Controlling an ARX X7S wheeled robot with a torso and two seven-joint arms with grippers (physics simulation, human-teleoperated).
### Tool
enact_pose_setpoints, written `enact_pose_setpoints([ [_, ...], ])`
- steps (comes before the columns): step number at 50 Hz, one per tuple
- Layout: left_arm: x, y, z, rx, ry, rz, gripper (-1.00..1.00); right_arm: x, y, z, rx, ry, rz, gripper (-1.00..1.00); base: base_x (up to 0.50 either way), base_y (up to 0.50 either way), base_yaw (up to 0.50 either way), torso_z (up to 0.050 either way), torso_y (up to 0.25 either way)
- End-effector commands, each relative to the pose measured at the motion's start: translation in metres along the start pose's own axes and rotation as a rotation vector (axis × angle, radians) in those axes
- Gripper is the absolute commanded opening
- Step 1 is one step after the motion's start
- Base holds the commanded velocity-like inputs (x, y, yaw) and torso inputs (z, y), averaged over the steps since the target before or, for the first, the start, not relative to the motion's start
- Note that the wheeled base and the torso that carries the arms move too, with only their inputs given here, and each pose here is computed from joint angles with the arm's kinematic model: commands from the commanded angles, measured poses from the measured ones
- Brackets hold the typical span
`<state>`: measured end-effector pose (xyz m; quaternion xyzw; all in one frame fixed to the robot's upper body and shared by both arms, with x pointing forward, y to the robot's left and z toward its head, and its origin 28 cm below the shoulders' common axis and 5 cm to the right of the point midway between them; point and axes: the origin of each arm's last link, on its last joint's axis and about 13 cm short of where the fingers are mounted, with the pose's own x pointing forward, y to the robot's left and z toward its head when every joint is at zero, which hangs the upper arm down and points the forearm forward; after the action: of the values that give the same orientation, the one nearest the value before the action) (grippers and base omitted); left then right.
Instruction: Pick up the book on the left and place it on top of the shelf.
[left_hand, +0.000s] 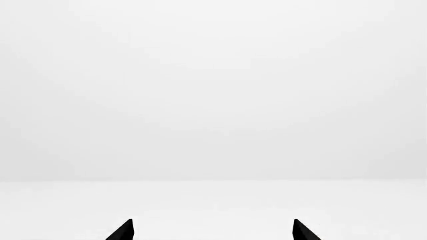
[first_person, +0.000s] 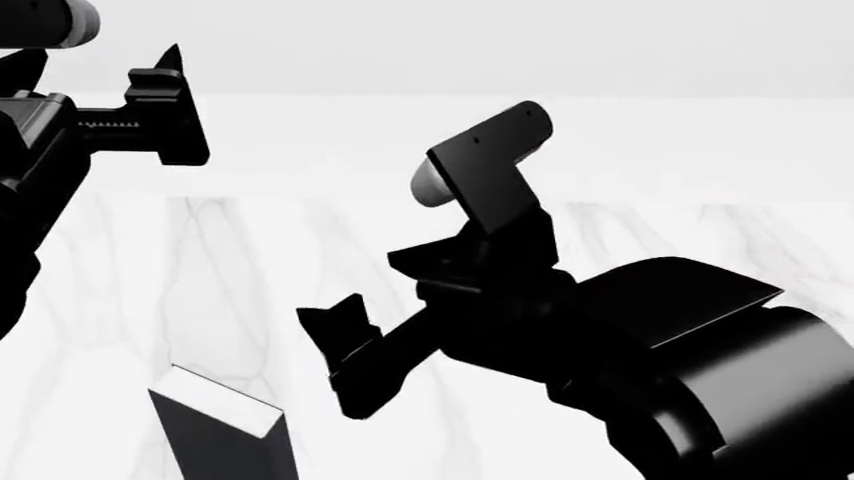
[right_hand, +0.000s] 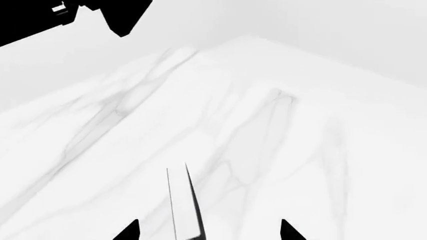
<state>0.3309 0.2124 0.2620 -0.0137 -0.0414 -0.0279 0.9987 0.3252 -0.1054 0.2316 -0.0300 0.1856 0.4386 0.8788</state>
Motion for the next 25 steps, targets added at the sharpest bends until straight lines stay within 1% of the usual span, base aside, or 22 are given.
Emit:
enact_pose_setpoints([
  [1,0.0,0.0,0.0,0.004,0.001,0.0,1.0,0.003,0.001,-0.006,-0.01,0.027,0.059,1.0,0.0,0.0,0.0,0.0,0.0],
  [11,0.0,0.0,0.0,0.003,0.001,-0.001,1.0,0.009,-0.001,-0.009,-0.015,0.037,0.06,1.0,0.0,0.0,0.0,0.0,0.0],
  [21,-0.001,0.0,0.0,0.004,0.003,0.003,1.0,0.03,-0.007,-0.016,-0.004,0.059,0.09,1.0,0.0,0.0,0.0,0.0,0.0],
  [25,-0.001,0.0,0.0,0.006,0.0,0.005,1.0,0.041,-0.008,-0.023,-0.002,0.072,0.107,1.0,0.0,0.0,0.0,0.0,0.0],
])
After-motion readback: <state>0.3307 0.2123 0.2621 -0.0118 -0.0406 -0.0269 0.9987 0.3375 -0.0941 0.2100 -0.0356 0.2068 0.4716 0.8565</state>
